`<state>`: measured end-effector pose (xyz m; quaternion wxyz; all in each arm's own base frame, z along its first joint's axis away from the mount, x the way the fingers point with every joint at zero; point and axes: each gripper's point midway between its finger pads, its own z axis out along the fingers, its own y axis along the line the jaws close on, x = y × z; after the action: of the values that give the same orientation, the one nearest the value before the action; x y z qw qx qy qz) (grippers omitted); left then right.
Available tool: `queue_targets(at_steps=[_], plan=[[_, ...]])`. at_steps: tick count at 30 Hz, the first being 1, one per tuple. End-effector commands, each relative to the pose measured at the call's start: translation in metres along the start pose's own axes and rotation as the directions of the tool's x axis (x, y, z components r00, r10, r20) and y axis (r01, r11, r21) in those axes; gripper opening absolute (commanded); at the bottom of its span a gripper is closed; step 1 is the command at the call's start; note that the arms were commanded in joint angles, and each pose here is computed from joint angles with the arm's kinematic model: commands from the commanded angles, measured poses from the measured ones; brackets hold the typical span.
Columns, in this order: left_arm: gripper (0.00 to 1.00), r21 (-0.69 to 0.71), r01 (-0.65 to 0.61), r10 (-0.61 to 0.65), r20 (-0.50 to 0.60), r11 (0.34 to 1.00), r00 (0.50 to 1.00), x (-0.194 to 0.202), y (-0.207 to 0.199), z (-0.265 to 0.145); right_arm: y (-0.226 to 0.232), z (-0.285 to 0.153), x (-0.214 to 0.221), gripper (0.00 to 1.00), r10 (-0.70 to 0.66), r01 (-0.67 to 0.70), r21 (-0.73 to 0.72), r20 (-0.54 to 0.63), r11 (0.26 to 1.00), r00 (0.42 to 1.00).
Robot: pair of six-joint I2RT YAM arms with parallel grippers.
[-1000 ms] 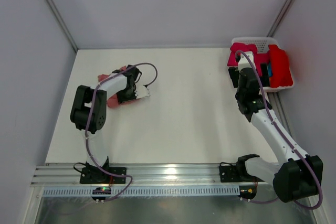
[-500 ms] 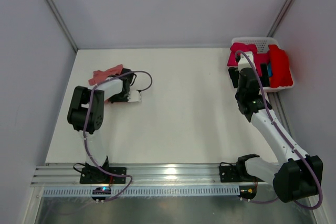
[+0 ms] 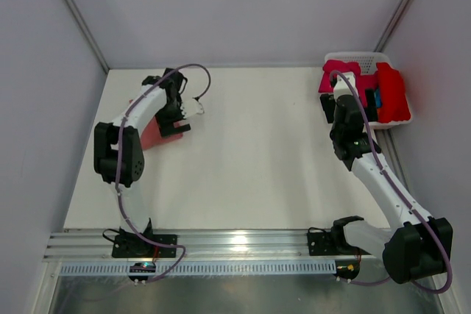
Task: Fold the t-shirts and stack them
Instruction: Neatly place the folded tshirt to the corner
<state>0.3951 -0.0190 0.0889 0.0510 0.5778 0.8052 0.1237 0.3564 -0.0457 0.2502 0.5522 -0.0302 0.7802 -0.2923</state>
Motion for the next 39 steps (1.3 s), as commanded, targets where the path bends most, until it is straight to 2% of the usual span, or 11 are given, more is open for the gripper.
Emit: queue_targets(at_steps=[1, 3, 7, 11, 12, 16, 22, 24, 25, 28, 39], plan=[[0.99, 0.152, 0.126, -0.154, 0.192, 0.980, 0.969, -0.033, -0.022, -0.058, -0.009, 0.000, -0.020, 0.99, 0.064, -0.065, 0.023, 0.048, 0.998, 0.997], [0.99, 0.224, 0.166, -0.223, 0.259, 0.960, 0.940, -0.047, -0.032, -0.086, -0.009, 0.000, -0.021, 0.99, 0.064, -0.065, 0.020, 0.049, 0.998, 0.997], [0.99, 0.458, 0.213, -0.455, 0.522, 0.863, 0.721, -0.114, -0.041, -0.166, -0.004, 0.002, -0.022, 0.99, 0.077, -0.077, 0.002, 0.050, 0.997, 0.996], [0.99, 0.631, 0.327, -0.707, 0.572, 0.703, 0.415, -0.160, -0.025, -0.202, 0.003, 0.004, -0.019, 0.99, 0.095, -0.095, -0.020, 0.017, 0.995, 0.995], [0.99, 0.598, 0.480, -0.749, 0.623, 0.642, 0.226, -0.171, 0.020, -0.210, 0.004, 0.005, -0.021, 0.99, 0.105, -0.105, -0.024, 0.019, 0.994, 0.994], [0.99, 0.476, 0.776, -0.684, 0.725, 0.414, -0.080, -0.134, 0.074, -0.212, 0.007, 0.004, -0.024, 0.99, 0.176, -0.175, -0.039, 0.012, 0.984, 0.984], [0.99, -0.012, 0.996, -0.569, 0.820, 0.087, 0.060, -0.043, 0.123, -0.172, 0.027, 0.005, -0.029, 0.99, 0.288, -0.289, -0.130, -0.031, 0.948, 0.957], [0.99, -0.009, 0.986, -0.583, 0.806, 0.166, 0.105, -0.048, 0.105, -0.151, 0.036, 0.007, -0.024, 0.99, 0.293, -0.299, -0.152, -0.062, 0.942, 0.954], [0.99, 0.085, 0.938, -0.586, 0.799, 0.335, 0.137, -0.077, 0.090, -0.147, 0.042, 0.011, -0.018, 0.99, 0.281, -0.290, -0.156, -0.080, 0.944, 0.956], [0.99, 0.217, 0.832, -0.637, 0.746, 0.511, 0.197, -0.105, 0.044, -0.130, 0.049, 0.016, -0.004, 0.99, 0.243, -0.259, -0.156, -0.115, 0.953, 0.963], [0.99, 0.484, 0.594, -0.722, 0.643, 0.642, 0.255, -0.148, -0.043, -0.079, 0.058, 0.027, 0.010, 0.99, 0.188, -0.205, -0.151, -0.121, 0.967, 0.975]])
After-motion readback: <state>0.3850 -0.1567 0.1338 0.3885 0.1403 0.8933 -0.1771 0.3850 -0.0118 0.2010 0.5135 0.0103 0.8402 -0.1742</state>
